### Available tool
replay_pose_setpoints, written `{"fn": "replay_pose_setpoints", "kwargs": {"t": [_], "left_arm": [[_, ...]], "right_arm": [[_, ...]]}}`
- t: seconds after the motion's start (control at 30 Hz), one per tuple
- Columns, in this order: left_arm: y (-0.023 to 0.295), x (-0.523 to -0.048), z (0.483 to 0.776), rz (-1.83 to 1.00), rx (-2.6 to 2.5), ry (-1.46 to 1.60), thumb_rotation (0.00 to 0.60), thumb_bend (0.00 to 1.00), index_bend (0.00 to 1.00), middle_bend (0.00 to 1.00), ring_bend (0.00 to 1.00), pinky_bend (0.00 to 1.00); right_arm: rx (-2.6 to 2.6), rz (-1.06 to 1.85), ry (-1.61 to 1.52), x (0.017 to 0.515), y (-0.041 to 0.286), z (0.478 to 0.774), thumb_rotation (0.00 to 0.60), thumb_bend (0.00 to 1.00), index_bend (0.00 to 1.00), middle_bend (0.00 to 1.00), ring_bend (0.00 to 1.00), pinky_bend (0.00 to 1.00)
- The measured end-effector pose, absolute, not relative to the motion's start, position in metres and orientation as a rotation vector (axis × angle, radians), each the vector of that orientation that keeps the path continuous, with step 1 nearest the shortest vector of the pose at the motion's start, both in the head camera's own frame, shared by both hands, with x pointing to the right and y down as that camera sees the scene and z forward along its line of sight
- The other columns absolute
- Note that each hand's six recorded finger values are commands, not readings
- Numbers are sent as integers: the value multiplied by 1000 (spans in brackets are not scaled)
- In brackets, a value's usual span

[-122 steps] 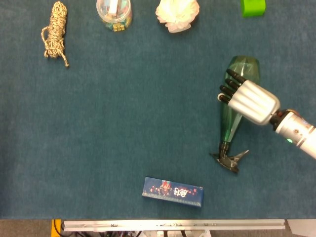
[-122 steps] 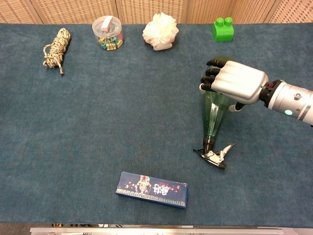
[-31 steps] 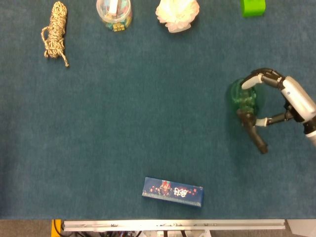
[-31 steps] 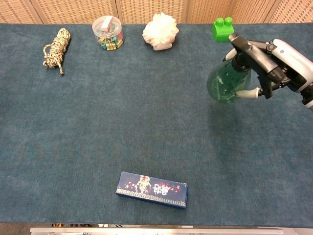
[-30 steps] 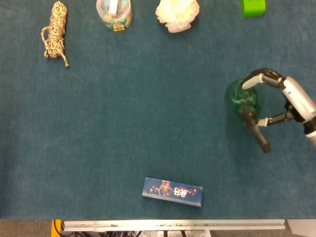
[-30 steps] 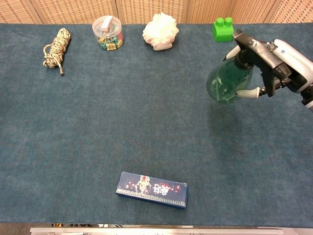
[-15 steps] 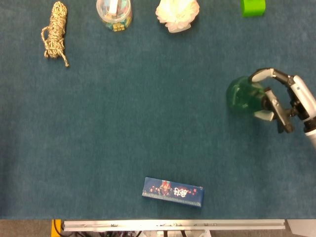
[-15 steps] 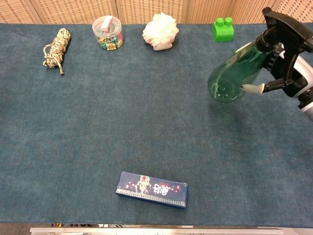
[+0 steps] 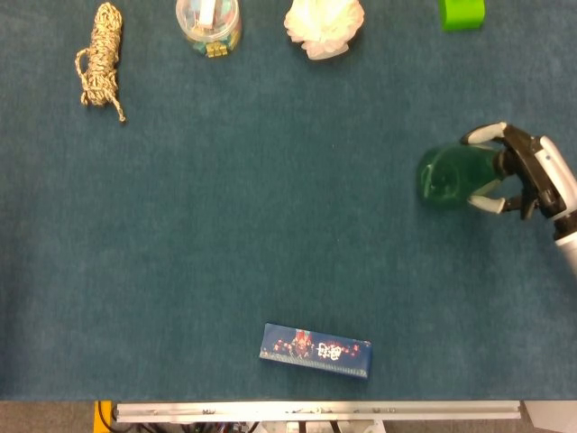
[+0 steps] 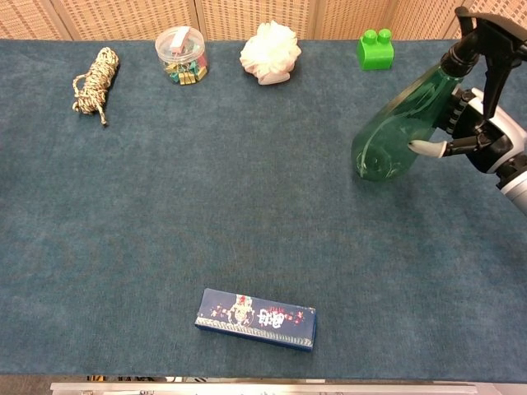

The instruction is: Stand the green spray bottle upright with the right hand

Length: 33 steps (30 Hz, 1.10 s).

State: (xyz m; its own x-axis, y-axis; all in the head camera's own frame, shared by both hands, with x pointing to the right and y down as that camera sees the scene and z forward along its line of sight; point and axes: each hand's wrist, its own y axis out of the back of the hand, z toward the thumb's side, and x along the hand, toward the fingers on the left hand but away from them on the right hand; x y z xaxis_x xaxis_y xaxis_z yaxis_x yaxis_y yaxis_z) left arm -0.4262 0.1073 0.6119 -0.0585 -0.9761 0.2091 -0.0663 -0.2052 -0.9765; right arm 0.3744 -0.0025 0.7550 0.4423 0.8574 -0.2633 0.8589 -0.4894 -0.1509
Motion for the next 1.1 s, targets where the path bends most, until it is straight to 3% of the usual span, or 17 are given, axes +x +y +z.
{"fn": "replay_pose_setpoints", "kwargs": {"t": [0.63, 1.1], "left_arm": [[108, -426, 611, -1381, -1379, 1196, 600, 0, 134, 176, 56, 190], [108, -426, 611, -1382, -1379, 1196, 600, 0, 134, 176, 56, 190]], "right_arm": [[2555, -543, 1608, 382, -11, 759, 600, 0, 416, 462, 340, 193], [2575, -611, 1545, 380, -15, 761, 600, 0, 416, 373, 270, 199]]}}
